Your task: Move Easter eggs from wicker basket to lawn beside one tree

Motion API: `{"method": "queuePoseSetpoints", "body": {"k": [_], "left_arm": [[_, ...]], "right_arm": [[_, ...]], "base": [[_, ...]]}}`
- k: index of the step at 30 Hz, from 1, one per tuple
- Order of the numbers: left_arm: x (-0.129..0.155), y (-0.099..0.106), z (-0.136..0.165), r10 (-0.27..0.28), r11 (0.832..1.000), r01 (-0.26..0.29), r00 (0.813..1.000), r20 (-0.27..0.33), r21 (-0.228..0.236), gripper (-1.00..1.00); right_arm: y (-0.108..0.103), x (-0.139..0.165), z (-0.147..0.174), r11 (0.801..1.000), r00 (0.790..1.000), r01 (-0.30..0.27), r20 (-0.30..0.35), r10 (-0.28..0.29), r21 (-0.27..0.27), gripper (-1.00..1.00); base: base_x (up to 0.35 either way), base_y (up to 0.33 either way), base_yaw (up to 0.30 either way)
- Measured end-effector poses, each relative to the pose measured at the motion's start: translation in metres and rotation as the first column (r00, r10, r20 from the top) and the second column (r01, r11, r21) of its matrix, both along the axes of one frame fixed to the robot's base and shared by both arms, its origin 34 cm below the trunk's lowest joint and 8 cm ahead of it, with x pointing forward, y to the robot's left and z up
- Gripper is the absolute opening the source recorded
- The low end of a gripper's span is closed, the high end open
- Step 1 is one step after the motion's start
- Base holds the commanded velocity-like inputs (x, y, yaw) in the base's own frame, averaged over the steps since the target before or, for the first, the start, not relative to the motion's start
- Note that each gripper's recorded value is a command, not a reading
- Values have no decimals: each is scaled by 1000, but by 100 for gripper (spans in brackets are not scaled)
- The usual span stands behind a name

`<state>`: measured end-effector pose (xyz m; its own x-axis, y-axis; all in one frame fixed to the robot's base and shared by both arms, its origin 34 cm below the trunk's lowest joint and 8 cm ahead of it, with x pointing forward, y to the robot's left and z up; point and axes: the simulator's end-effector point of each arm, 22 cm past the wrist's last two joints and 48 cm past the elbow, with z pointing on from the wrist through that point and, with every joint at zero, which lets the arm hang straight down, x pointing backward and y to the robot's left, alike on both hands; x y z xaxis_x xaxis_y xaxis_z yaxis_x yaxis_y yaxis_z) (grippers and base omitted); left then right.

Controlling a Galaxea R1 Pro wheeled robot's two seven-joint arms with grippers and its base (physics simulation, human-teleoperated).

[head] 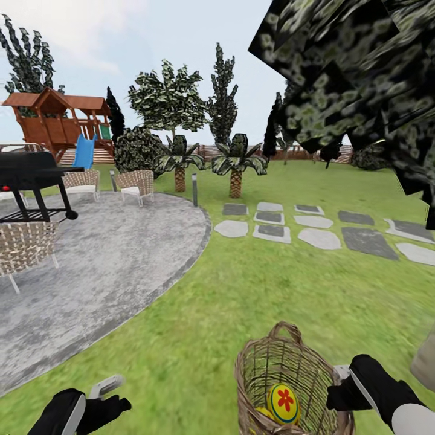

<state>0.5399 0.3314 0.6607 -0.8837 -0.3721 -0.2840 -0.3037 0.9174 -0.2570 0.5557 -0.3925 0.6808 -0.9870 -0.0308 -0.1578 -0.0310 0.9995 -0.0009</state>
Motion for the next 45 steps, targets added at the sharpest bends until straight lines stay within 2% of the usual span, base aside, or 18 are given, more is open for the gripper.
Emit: {"method": "queuePoseSetpoints", "body": {"k": [23, 40, 45], "left_arm": [[0, 0, 0, 0, 1000, 0, 1000, 0, 0, 100], [0, 0, 0, 0, 1000, 0, 1000, 0, 0, 100], [0, 0, 0, 0, 1000, 0, 1000, 0, 0, 100]], "right_arm": [[0, 0, 0, 1000, 1000, -1, 0, 1, 1, -100], [1, -1, -1, 1000, 1000, -1, -4, 2, 2, -100], [1, -1, -1, 1000, 1000, 0, -4, 0, 3, -100]], "base": [[337, 0, 256], [337, 0, 9], [337, 13, -229]]}}
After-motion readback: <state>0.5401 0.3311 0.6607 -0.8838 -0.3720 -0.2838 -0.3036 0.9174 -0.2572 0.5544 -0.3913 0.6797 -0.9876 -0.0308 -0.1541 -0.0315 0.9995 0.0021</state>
